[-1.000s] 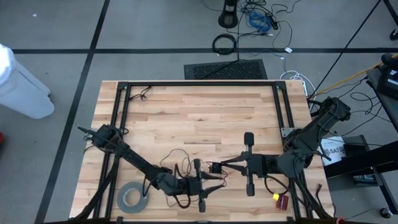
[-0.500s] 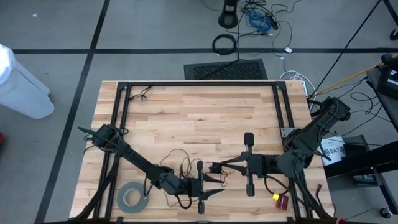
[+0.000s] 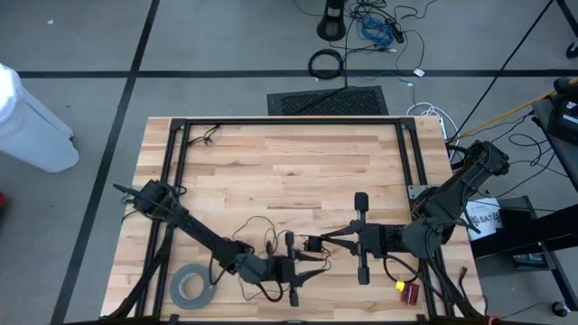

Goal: Coil cords
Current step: Coil the black wire onto the spool

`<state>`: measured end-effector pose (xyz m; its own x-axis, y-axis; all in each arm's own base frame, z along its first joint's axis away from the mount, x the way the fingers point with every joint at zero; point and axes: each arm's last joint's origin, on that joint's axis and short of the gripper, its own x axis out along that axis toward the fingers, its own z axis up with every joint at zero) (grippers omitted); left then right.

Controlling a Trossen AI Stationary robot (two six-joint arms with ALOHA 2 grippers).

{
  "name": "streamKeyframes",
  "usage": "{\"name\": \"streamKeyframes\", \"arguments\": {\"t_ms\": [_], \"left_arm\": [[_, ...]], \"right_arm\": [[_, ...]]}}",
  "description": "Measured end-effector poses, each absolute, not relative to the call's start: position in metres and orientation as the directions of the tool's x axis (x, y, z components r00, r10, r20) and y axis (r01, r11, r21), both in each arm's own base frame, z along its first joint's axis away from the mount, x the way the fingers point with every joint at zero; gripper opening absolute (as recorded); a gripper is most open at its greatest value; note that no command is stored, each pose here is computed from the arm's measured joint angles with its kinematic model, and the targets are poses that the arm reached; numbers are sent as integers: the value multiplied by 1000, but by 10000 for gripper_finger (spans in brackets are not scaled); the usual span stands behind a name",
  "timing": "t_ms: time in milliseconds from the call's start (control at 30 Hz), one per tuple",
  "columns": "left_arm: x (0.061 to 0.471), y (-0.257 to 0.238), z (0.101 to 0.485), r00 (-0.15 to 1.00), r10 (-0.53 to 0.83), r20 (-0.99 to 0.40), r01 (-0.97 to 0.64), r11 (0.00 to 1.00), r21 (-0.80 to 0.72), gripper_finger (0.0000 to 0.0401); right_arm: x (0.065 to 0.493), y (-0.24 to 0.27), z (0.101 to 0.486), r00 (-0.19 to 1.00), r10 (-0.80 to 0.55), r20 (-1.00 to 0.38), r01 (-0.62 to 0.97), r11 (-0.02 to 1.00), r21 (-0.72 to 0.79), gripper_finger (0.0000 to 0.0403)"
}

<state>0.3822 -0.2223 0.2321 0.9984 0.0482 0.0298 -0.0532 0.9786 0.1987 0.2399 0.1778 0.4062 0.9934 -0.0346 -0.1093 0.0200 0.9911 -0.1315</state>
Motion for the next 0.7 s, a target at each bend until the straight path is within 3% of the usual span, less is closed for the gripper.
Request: {"name": "streamKeyframes", "arguments": {"t_ms": [700], "left_arm": [[393,-213,214,997,78,-9,-74,973,220,112]], "right_arm": [[240,178,406,993,-35,-111,20,991,-134,0]]}}
